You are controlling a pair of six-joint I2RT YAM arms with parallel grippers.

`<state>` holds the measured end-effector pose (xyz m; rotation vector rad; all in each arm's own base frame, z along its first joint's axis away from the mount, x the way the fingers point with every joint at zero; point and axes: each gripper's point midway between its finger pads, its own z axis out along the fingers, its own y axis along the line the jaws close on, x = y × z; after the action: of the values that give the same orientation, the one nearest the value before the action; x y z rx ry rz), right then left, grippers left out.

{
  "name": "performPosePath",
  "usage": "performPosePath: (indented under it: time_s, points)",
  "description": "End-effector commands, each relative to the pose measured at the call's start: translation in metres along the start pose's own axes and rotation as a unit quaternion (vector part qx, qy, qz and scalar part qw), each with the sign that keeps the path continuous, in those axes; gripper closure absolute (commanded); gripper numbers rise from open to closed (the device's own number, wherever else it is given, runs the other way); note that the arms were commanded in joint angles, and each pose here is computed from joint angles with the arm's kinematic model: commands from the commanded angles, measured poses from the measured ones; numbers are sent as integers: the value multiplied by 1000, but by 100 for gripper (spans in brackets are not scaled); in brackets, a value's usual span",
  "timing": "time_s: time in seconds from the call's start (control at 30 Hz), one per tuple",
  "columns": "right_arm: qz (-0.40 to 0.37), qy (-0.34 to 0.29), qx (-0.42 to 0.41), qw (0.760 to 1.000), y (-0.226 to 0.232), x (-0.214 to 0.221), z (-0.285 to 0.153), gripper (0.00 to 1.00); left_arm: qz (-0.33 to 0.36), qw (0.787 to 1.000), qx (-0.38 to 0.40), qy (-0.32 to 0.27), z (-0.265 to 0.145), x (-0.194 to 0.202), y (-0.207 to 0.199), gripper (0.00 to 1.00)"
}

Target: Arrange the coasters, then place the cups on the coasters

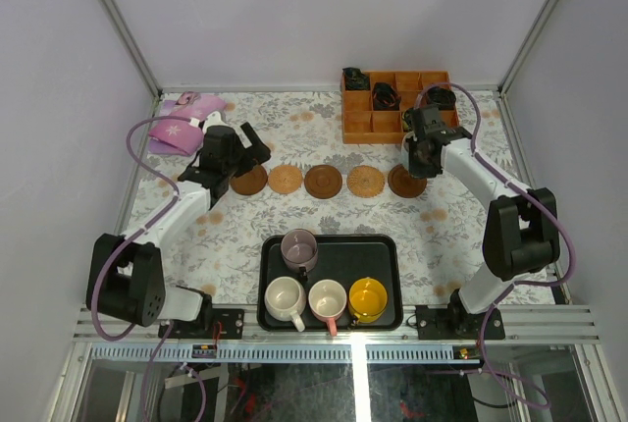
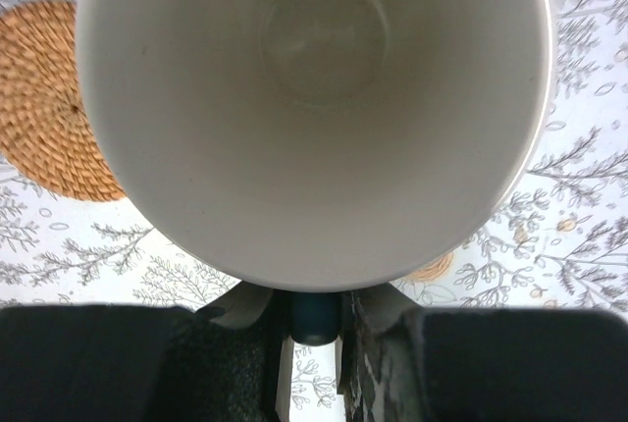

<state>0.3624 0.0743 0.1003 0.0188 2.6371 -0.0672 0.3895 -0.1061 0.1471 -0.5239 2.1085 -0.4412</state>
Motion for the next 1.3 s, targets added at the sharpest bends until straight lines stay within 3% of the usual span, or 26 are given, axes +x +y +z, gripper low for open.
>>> performPosePath:
  time_s: [0.0,0.23,1.27]
  points:
    - [15,-29,-35,999,10,-6,-11,100,0,999,26,-22,4,-23,-16,2]
    - [22,-8,-40,999,7,21,-11,100,2,1000,28,1,11,-16,-14,2]
    - [23,-15,-51,998,15,13,6,100,-6,1000,29,-1,14,-17,-15,2]
